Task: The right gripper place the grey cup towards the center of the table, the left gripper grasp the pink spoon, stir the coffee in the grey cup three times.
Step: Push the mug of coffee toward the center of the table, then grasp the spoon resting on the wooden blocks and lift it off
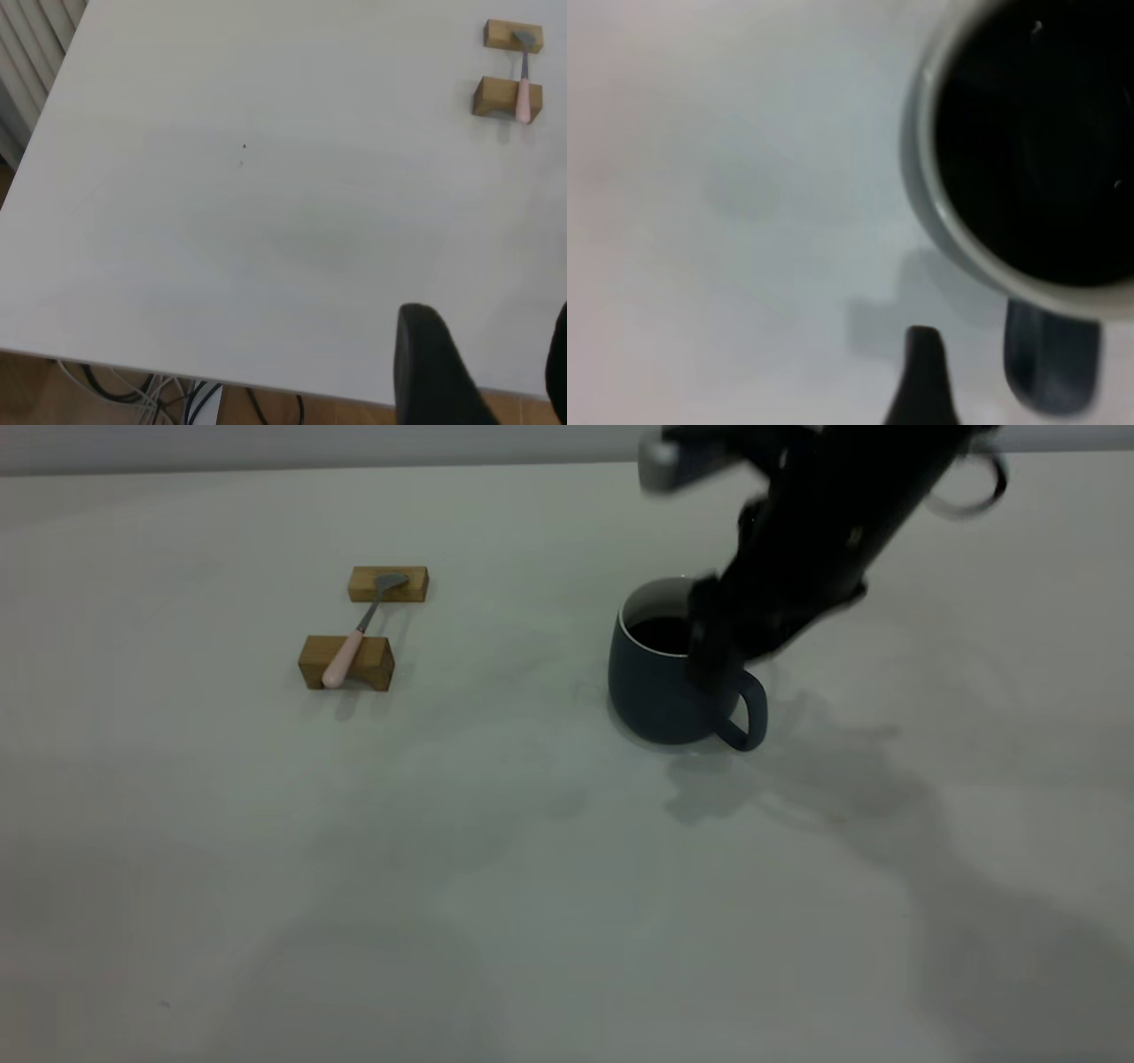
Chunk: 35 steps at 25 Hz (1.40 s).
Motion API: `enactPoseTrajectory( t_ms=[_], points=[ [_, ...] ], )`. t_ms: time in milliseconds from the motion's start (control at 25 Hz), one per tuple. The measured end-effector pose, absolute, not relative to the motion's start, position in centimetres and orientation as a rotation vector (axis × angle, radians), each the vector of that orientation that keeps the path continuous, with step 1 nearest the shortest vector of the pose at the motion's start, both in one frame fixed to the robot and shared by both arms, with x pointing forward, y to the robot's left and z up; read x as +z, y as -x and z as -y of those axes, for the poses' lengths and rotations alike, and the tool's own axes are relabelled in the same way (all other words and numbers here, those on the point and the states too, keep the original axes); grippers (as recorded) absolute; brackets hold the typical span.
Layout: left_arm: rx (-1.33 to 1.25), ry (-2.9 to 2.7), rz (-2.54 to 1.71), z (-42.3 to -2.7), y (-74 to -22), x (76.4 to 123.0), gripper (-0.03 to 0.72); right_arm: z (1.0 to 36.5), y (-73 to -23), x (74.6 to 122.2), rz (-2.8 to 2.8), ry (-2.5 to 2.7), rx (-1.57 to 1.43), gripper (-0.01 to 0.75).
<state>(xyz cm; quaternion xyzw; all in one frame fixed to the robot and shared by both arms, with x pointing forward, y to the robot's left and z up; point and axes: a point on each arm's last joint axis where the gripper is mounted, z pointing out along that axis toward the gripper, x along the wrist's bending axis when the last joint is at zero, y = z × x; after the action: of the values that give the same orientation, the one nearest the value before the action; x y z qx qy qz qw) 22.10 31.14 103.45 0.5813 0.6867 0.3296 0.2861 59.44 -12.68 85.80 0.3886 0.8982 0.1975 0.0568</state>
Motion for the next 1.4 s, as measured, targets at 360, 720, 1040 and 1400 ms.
enactPoseTrajectory(
  t_ms=[360,720,1040,1400],
  points=[
    [0.881,-1.554,-1.836,-31.1,-22.1,103.5,0.394,16.1,-55.0,101.9,-2.666,-1.186,0.653,0.681],
    [0.881,-1.555,-1.835,-31.1,-22.1,103.5,0.394,20.9,-46.1,110.8,-2.548,-1.482,0.426,0.664],
    [0.881,-1.555,-1.835,-31.1,-22.1,103.5,0.394,24.0,-38.1,112.2,-2.439,-1.443,0.567,0.663],
    [0.881,-1.555,-1.835,-31.1,-22.1,103.5,0.394,28.2,-28.1,107.0,-2.147,-1.484,0.791,0.646]
  ],
)
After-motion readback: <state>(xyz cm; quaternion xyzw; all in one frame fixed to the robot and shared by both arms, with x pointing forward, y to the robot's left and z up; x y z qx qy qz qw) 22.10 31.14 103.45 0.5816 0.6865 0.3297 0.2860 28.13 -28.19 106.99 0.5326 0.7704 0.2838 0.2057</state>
